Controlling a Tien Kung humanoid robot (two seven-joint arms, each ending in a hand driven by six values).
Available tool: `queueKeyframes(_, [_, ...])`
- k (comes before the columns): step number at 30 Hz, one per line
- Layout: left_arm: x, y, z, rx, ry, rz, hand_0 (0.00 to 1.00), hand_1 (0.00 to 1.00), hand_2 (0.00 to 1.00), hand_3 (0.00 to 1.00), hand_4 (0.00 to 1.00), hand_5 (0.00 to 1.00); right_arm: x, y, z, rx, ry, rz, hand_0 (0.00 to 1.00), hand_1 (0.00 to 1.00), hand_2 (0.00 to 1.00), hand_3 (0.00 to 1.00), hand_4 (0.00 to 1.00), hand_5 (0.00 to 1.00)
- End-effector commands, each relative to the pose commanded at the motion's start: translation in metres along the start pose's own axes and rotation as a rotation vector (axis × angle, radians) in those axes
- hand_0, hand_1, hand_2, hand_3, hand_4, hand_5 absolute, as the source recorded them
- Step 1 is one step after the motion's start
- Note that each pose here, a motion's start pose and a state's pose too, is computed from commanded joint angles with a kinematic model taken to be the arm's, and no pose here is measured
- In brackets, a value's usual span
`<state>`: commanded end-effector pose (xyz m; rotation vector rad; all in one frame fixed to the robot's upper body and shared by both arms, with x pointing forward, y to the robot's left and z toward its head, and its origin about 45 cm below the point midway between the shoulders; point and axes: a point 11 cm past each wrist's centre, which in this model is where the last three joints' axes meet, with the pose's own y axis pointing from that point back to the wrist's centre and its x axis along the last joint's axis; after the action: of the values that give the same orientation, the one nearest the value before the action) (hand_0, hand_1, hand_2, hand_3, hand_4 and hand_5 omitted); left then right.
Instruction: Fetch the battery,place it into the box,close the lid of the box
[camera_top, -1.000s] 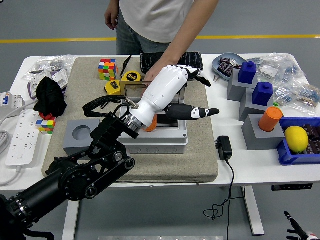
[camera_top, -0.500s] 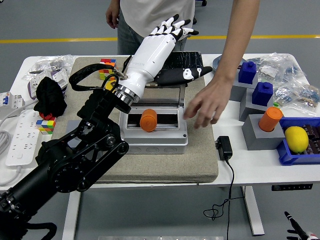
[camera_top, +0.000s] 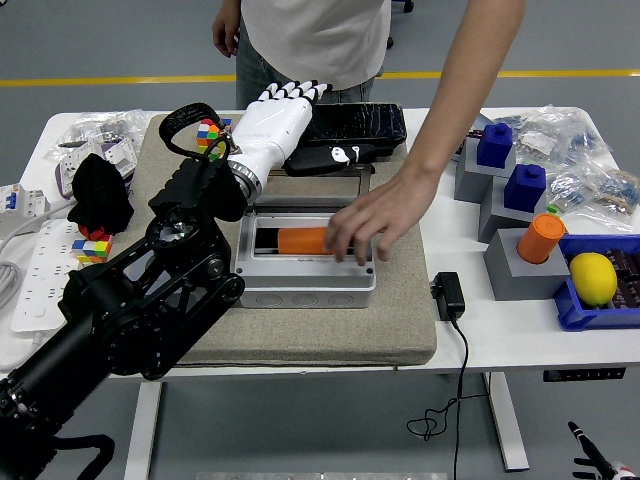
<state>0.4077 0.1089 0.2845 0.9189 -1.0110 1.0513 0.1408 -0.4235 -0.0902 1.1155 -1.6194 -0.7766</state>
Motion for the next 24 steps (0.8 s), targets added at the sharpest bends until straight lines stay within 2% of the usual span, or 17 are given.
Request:
queueKeyframes(7, [-0.011, 0.001, -0.007, 0.059, -0.042, -0.087, 0.998, 0.998, 0.998, 0.894, 0.998, 0.998, 0.001, 0.000, 0.001, -0.003, 0.001, 0.003, 0.892, 0.759, 0.725, 0.772, 0.998, 0.950])
queueKeyframes(8, [-0.011, 0.001, -0.007, 0.065, -0.047, -0.094, 0.998, 0.998, 0.991, 0.850, 0.998, 0.998, 0.001, 0.000, 0.001, -0.003, 0.001, 0.003, 0.892, 0.758, 0.725, 0.772, 0.998, 0.950])
queueKeyframes(12, [-0.014, 0.004, -0.010, 0.098, -0.077, -0.136, 0.998, 0.998, 0.991, 0.850, 0.998, 0.998, 0.001, 0.000, 0.000, -0.001, 0.002, 0.003, 0.892, 0.758, 0.725, 0.772, 0.998, 0.950])
queueKeyframes(13, [-0.014, 0.005, -0.009, 0.097, -0.083, -0.143, 0.998, 0.998, 0.991, 0.850, 0.998, 0.998, 0.001, 0.000, 0.000, 0.000, 0.002, 0.002, 0.892, 0.758, 0.725, 0.772, 0.998, 0.950])
queueKeyframes(14, [-0.014, 0.006, -0.007, 0.090, -0.086, -0.150, 0.998, 0.938, 0.863, 0.785, 0.998, 0.998, 0.001, 0.000, 0.000, 0.000, 0.002, 0.001, 0.892, 0.758, 0.725, 0.771, 0.998, 0.949])
queueKeyframes(19, [-0.014, 0.010, 0.000, 0.062, -0.095, -0.173, 0.998, 0.938, 0.863, 0.785, 0.998, 0.998, 0.000, 0.000, 0.001, -0.002, 0.005, 0.001, 0.892, 0.758, 0.725, 0.771, 0.998, 0.949])
queueKeyframes(20, [-0.014, 0.011, 0.001, 0.057, -0.098, -0.178, 0.727, 0.617, 0.673, 0.691, 0.998, 0.998, 0.001, 0.000, 0.001, -0.002, 0.005, 0.001, 0.892, 0.759, 0.725, 0.771, 0.998, 0.949])
queueKeyframes(24, [-0.017, 0.015, 0.006, 0.035, -0.096, -0.204, 0.727, 0.617, 0.673, 0.691, 0.998, 0.998, 0.001, 0.000, 0.001, -0.003, 0.009, 0.003, 0.892, 0.759, 0.725, 0.771, 0.998, 0.949])
